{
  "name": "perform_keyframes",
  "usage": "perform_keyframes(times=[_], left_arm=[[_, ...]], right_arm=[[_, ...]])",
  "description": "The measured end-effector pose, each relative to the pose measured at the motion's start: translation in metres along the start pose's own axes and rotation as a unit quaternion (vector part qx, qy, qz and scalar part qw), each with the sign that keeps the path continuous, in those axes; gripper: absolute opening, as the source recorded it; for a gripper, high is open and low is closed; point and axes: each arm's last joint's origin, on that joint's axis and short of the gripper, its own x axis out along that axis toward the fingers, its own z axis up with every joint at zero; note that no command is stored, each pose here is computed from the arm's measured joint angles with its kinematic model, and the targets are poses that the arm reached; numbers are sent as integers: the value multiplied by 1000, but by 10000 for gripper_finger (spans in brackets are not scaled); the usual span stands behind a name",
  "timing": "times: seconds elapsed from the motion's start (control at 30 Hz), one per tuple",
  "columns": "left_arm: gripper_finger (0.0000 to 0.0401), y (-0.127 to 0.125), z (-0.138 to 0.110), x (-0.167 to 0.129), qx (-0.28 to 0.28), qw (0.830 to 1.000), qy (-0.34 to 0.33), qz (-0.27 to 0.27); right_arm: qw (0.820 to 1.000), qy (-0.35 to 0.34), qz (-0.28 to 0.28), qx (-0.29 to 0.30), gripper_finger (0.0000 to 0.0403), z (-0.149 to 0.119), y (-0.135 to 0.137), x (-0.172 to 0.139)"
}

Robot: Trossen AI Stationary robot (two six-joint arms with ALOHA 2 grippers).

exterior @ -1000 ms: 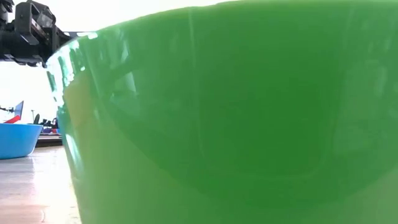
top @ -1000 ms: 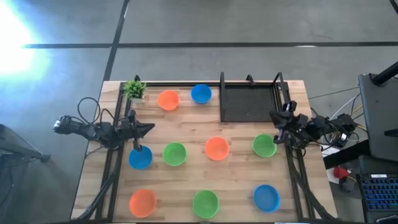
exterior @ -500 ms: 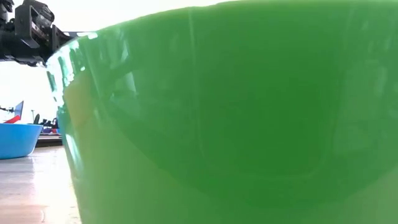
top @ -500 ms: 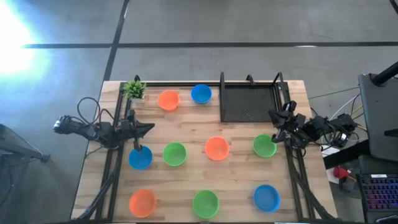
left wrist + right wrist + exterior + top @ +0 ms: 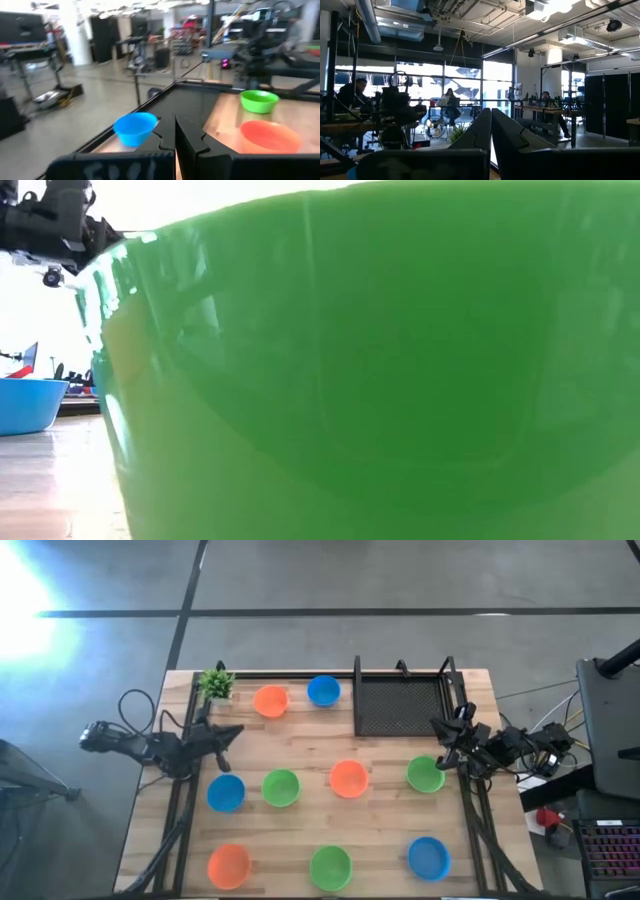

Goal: Pick & Place Mini bowls
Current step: Put the top orange bowl on the shelf

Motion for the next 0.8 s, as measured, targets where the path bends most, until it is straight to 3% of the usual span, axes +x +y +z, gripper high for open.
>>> perform_keyframes(times=[0.4,0.8], left_arm=[[0,-12,14,14,18,998,63,10],[0,-5,39,33,13,979,174,105]], right_arm=[[1000,2,1,-2,8,0,0,0],[1000,1,0,-26,8,0,0,0]])
